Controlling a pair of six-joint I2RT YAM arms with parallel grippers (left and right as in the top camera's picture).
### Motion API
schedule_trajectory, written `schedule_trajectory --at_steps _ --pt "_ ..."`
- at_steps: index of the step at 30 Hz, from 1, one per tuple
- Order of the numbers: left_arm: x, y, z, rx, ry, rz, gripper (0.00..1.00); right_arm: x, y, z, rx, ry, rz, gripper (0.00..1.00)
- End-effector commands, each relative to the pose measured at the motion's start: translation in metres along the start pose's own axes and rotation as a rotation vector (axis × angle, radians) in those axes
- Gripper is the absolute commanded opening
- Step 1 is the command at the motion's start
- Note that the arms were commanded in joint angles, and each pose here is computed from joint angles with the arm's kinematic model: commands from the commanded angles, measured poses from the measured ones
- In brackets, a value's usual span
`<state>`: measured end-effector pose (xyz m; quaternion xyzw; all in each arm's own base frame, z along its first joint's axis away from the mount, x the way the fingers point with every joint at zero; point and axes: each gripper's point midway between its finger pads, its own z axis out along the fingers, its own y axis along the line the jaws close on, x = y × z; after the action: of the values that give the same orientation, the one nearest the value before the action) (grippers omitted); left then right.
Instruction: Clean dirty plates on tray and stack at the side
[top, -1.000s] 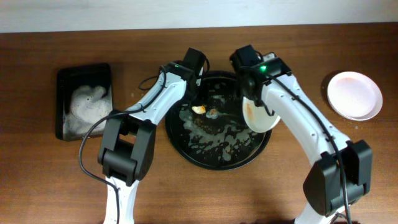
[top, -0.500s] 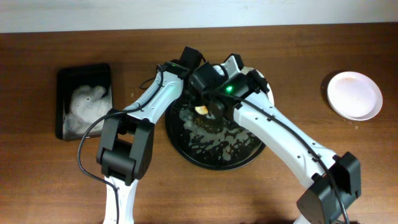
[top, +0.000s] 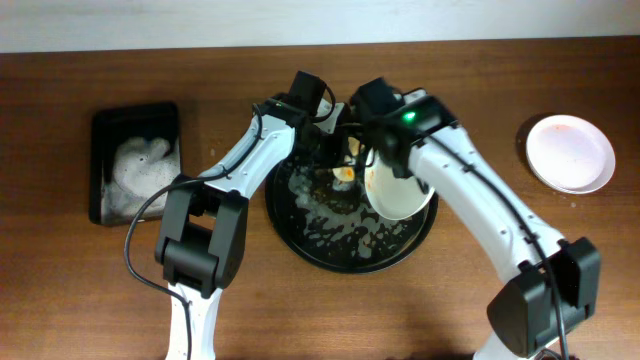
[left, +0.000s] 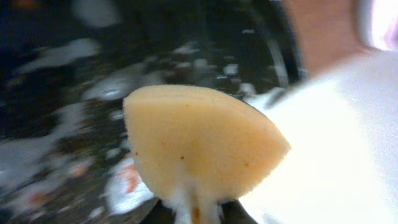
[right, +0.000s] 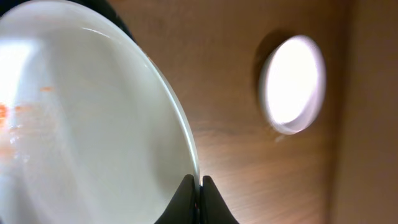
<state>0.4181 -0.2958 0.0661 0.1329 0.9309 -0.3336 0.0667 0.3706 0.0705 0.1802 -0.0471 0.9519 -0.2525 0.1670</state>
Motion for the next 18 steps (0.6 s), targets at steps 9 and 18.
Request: schedule_trajectory --at_steps 9,18 --pt "0.024 -0.072 0.018 0.248 0.091 0.144 0.09 0.002 0.011 -0.001 -0.163 0.054 0.155 0.04" --pt "0.047 -0.034 0.047 0.017 0.119 0.041 0.00 0.003 0.013 -0.002 -0.174 0.057 0.173 0.04"
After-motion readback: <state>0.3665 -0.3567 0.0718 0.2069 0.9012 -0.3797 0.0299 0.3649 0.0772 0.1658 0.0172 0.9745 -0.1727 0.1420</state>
